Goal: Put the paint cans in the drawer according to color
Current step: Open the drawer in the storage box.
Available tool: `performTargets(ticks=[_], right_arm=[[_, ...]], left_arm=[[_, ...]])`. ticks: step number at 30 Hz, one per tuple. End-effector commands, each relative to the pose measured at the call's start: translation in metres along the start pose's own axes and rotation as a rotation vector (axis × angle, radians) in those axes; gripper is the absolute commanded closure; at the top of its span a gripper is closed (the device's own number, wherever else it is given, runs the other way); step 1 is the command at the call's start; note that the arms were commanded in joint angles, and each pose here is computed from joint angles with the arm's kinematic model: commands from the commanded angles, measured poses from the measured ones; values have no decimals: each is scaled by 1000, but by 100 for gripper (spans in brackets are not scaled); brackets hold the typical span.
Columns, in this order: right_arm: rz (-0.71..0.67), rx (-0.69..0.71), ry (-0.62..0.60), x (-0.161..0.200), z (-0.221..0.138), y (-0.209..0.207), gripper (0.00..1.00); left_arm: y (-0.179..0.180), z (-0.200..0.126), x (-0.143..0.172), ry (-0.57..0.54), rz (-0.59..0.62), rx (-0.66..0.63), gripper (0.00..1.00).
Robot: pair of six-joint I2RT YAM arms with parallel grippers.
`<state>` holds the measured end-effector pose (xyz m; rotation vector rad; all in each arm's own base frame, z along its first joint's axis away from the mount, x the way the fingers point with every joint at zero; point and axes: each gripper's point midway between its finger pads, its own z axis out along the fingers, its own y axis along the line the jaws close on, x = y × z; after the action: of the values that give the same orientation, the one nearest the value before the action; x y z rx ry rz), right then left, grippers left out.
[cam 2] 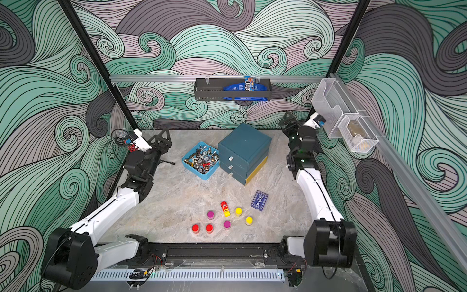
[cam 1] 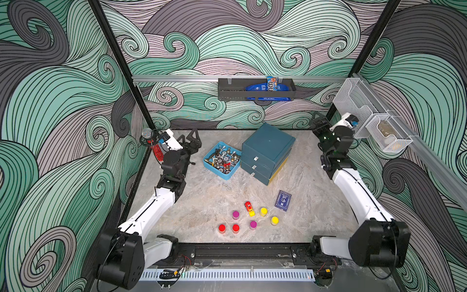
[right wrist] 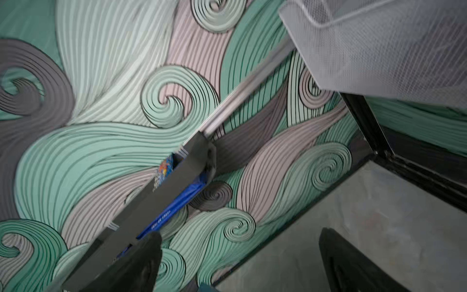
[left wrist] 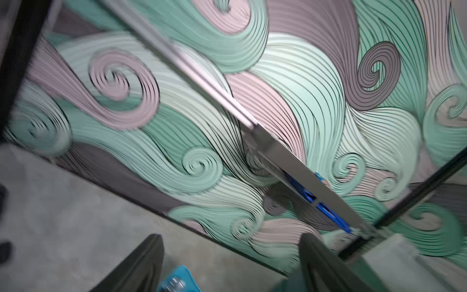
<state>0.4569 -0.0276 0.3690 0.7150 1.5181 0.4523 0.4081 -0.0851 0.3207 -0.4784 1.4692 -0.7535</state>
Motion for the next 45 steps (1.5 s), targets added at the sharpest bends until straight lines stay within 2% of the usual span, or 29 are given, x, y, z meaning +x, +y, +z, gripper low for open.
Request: performTargets(ticks=[1, 4, 5, 8, 11, 15, 19, 25, 30, 34, 40, 45], right_arm=[[-38, 97, 167, 25, -8, 11, 3], [-55, 72, 297, 52, -16, 31, 21], [-63, 50, 339, 61, -23, 38, 27], [-133, 26, 446, 92, -47, 52, 30], [-168, 9, 580, 126, -66, 53, 33], [-188, -34, 644, 143, -83, 60, 38], [-201, -69, 663, 144, -89, 68, 41], [-227, -70, 662, 139, -93, 70, 40], [-227, -79, 674, 141, -98, 69, 39], [-226, -80, 678, 140, -102, 68, 39], [-233, -90, 681, 140, -102, 71, 38], [-241, -98, 692, 142, -101, 72, 39]], left_arm=[[-6, 2, 115, 493, -349, -44, 27], [-62, -9, 170, 710, -488, 75, 58], [-79, -15, 187, 769, -537, 114, 62], [-117, -34, 221, 880, -636, 168, 65], [-135, -40, 243, 947, -652, 170, 66], [-148, -38, 254, 965, -728, 200, 66], [-158, -27, 256, 952, -734, 214, 65], [-137, -20, 265, 942, -707, 111, 67], [-128, -10, 262, 897, -706, 88, 71], [-121, -5, 267, 898, -659, 43, 68], [-114, -2, 274, 894, -668, 33, 65], [-117, 4, 274, 878, -685, 52, 69]])
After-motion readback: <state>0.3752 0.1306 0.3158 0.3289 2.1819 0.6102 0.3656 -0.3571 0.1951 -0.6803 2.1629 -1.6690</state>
